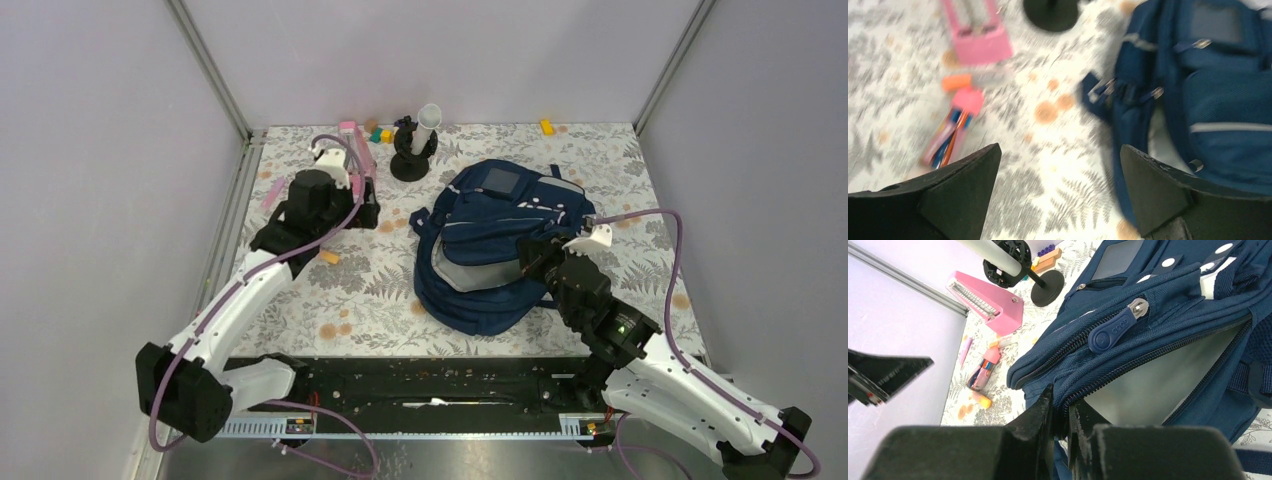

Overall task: Pack the student bag
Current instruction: Pick up the stationery from the center of the board.

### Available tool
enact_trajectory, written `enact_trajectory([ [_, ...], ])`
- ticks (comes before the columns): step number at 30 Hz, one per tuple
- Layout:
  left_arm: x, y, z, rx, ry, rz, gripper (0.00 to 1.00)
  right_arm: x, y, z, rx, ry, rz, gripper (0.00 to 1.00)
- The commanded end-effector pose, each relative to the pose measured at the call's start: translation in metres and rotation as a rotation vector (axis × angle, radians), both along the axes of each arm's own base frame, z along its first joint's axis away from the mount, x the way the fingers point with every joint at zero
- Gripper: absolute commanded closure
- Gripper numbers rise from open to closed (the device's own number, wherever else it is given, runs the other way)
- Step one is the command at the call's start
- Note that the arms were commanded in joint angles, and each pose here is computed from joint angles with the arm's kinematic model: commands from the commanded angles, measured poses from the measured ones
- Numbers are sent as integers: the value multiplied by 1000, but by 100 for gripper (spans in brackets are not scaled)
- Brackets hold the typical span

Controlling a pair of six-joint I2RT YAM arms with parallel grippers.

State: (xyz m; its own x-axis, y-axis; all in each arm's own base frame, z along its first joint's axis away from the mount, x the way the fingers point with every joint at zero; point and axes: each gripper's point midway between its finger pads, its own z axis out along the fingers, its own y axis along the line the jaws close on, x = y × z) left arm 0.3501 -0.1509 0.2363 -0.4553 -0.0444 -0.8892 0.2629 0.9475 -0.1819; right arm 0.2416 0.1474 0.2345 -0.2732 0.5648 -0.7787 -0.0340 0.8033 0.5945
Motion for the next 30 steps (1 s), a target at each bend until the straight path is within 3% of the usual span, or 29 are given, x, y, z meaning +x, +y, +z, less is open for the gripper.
enact_trajectory([
  [1,-31,53,-57,116,180,156,3,10,-9,78,142,-202,-71,100],
  [8,-6,99,-88,230,355,277,1,7,-7,80,173,-219,-50,100],
  [13,3,109,-96,361,450,190,2,3,-10,78,183,-227,-44,100],
  [16,16,118,-105,444,440,109,2,2,-10,75,193,-221,-41,100],
  [22,36,112,-123,394,467,-52,3,0,-4,69,213,-207,-12,100],
  [30,68,139,-147,389,517,12,5,-3,-9,69,200,-204,-22,100],
])
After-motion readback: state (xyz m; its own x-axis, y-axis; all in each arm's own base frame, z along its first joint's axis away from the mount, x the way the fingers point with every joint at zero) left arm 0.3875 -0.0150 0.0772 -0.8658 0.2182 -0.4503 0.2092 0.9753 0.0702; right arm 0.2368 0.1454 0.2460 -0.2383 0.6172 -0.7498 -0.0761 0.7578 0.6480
